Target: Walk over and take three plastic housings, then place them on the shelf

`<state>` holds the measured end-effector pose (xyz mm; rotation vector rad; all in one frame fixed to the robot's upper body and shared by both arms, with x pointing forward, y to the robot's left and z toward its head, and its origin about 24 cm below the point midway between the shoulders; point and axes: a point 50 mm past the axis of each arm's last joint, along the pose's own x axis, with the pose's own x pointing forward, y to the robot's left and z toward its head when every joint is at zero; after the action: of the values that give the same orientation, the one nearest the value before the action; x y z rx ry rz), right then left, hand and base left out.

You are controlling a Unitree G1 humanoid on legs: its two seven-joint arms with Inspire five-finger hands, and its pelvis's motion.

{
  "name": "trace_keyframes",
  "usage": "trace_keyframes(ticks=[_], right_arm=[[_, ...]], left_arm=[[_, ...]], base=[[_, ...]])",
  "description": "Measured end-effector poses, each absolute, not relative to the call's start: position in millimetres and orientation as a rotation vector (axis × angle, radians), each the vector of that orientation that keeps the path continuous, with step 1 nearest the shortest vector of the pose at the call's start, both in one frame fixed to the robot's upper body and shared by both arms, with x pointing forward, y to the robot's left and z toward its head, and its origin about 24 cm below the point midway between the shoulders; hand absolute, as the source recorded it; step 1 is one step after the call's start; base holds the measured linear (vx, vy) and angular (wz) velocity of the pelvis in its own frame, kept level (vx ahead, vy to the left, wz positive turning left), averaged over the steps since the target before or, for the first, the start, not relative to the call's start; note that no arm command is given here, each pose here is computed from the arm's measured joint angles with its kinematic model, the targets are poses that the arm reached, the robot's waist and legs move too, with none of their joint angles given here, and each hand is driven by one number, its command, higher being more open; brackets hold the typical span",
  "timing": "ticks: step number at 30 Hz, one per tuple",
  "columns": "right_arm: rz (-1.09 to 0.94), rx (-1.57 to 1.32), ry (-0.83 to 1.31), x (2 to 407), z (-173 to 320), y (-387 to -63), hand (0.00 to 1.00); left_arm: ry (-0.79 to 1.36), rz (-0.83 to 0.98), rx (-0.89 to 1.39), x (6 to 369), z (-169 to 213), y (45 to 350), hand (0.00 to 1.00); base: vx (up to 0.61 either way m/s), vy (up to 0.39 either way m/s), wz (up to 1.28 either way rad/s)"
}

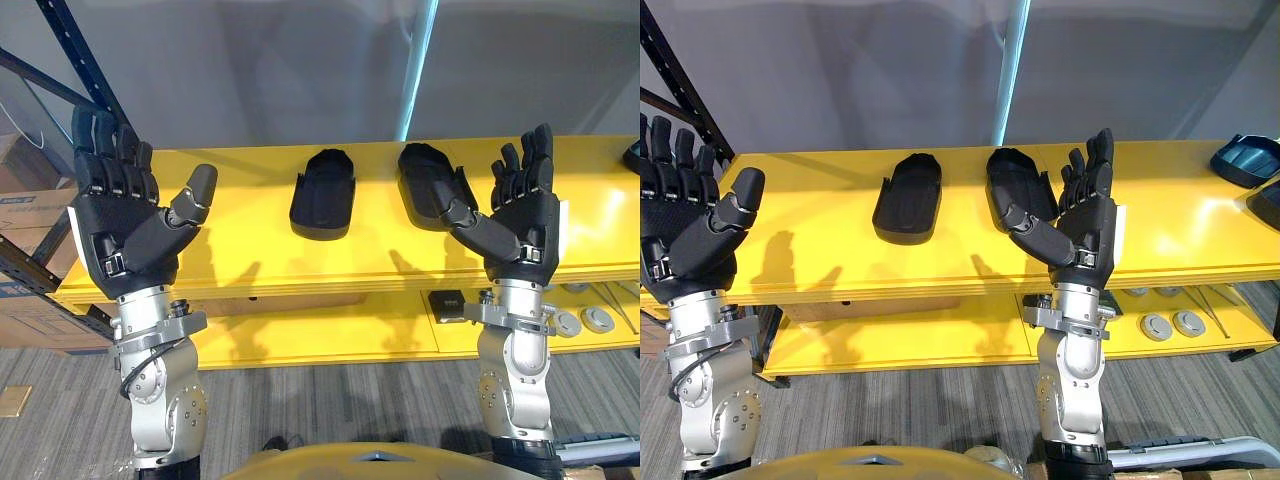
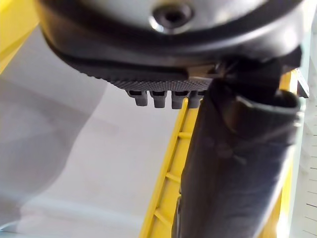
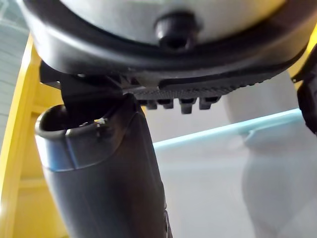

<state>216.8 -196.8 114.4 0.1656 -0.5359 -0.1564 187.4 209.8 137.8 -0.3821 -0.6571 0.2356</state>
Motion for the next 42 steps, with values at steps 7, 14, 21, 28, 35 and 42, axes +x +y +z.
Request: trace_keyframes(ticks=[7,14,21,28,35,42], right_arm=[[-0.145,0.158,-0.511,218.4,109.0,-198.2,1.0],[-0.102,0.164,-0.388,225.1,94.1,-209.8,1.0],[0.011,0.124,-0.254,251.4,86.2,-222.5,1.0],[0.05,0.038,-0.295,294.7,123.5,-240.0,1.0],[0.101,0.003,-0.266,330.7,148.4,-234.3,1.0],[0.186,0.036,-0.091,361.4,143.0,-223.7,1.0]], left_arm=[[-0.646,0.213,-0.368,185.9,135.5,209.1,1.0],[-0.485,0.09,-0.26,190.8,110.6,200.3,1.0],[-0.233,-0.062,-0.122,194.5,72.9,185.2,1.0],[-0.228,-0.116,-0.105,196.1,73.3,178.3,1.0],[-0.245,-0.153,-0.105,214.0,76.6,175.6,1.0],[-0.268,-0.2,-0.08,228.6,83.2,168.9,1.0]], base=[[0.0,0.0,0.02],[0.0,0.0,0.1],[-0.01,0.0,-0.02],[0.0,-0.001,-0.01],[-0.01,-0.004,0.05],[-0.01,-0.002,0.0]])
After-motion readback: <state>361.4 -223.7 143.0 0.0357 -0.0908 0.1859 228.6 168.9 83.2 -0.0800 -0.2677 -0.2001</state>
